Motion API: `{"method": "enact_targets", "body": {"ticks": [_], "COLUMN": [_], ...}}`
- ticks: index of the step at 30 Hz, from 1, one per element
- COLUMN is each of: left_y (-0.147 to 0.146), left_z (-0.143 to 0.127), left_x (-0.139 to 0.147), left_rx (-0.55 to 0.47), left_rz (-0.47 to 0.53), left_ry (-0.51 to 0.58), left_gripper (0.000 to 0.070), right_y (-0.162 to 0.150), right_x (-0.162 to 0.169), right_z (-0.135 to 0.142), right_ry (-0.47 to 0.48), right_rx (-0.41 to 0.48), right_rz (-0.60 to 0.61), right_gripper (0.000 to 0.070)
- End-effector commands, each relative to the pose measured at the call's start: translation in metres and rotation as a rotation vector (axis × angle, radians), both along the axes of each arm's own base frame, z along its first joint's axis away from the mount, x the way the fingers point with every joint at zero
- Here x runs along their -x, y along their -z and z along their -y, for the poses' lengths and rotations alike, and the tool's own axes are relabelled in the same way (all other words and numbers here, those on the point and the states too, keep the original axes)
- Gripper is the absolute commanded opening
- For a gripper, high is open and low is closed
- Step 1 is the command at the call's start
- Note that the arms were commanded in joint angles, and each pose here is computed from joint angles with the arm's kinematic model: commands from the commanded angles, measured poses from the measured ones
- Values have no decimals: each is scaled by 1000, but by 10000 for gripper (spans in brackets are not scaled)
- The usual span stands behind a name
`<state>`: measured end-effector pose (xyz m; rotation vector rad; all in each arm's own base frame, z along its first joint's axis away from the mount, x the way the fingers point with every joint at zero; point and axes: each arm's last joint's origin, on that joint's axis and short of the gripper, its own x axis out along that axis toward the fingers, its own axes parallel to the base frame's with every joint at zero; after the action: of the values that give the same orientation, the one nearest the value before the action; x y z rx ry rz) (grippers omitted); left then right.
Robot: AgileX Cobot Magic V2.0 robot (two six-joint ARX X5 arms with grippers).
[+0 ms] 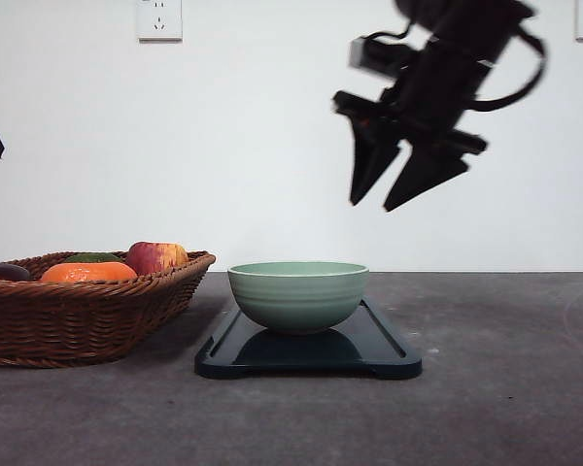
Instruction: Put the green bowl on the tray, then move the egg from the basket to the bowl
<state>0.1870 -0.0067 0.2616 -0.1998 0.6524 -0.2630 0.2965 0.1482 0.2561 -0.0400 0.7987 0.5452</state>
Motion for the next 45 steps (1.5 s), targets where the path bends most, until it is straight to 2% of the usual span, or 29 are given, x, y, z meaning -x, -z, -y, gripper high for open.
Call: {"method": "enact_targets", "body": {"ticks": [1,7,13,17,20,26,32,38,45], "left_y": [-6,-6,-6,-6,-6,-12,-26,-23,-6], "left_z": [0,0,0,0,0,0,5,20,47], "left_x": [-2,-2,-2,-2,-1,-6,-31,-65,-101], "left_rx": [3,3,3,3,6,23,-5,-81,-247], "left_rz": [16,16,16,16,9,-62,-98,-169,-225], "left_ry": [5,4,4,4,2,-11,18,56,110], "left_gripper": [425,425,425,425,424,417,430,431,431], "right_y": [2,9,25,35,34,29,29,29,29], "right_x": [11,52,82,95,103,107,107,107,107], "right_z": [4,26,52,67,73,74,74,74,74], "right_ry": [-14,-23,19,56,70,71,70,69,69], "right_rx": [1,3,25,38,26,18,19,20,20], "right_rz": [32,122,123,94,115,141,141,142,143], "right_gripper": [283,281,279,279,279,279,279,279,279]}}
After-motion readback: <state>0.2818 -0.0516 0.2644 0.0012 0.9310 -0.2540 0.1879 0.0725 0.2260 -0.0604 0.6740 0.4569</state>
